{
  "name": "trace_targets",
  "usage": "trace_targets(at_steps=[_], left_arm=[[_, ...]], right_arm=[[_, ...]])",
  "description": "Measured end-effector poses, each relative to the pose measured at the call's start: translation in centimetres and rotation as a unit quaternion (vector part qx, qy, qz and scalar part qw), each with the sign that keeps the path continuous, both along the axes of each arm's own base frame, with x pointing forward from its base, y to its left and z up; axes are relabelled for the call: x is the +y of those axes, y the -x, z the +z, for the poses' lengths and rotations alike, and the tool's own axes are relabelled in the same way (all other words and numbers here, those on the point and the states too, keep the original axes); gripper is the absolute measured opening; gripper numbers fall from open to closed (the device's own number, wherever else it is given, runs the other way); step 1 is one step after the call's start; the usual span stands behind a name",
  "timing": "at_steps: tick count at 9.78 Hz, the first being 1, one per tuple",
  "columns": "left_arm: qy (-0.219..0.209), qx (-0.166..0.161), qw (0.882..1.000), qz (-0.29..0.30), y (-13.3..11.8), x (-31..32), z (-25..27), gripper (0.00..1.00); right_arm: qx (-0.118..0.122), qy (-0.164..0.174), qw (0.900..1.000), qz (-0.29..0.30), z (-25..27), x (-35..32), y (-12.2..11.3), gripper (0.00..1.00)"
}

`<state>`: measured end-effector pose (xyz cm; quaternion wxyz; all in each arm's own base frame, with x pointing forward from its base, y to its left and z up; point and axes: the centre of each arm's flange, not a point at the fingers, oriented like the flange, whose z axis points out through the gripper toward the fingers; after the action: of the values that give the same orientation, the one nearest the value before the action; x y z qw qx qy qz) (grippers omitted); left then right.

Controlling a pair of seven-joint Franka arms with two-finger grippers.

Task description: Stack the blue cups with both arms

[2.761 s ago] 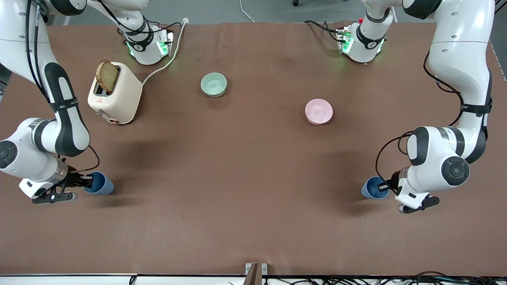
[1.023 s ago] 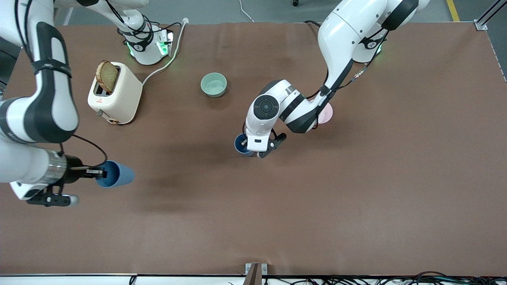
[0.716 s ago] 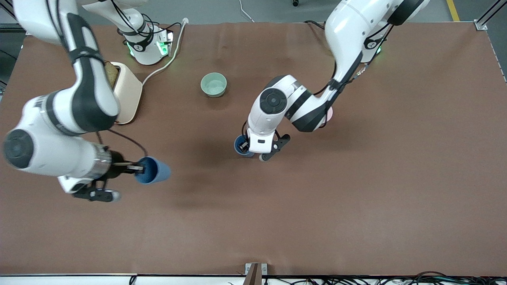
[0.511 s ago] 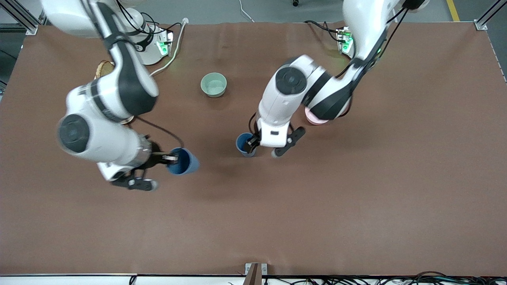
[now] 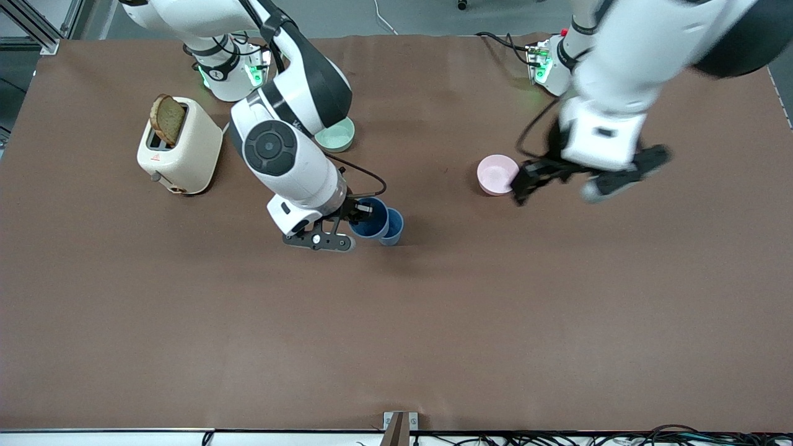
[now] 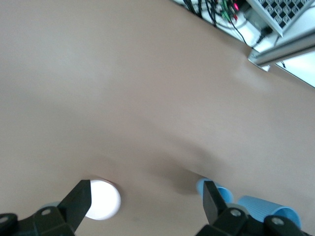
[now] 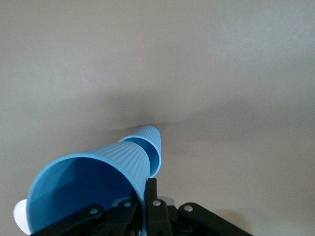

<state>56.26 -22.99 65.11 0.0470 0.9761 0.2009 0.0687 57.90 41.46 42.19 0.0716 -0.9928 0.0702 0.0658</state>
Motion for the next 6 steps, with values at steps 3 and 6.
trace_targets(at_steps=[3,6], left_arm=[[-0.033,0.007,0.997,-0.070,-0.1,8.5,2.1,1.00],[-0.050,0.029,0.989,-0.134,-0.2,13.5,1.1,1.00]], right_arm=[[-0.001,0.006,1.000,0.003,-5.3,1.6,1.7,0.04],[0.003,0.009,1.000,0.005,-5.9,3.1,3.2,0.04]])
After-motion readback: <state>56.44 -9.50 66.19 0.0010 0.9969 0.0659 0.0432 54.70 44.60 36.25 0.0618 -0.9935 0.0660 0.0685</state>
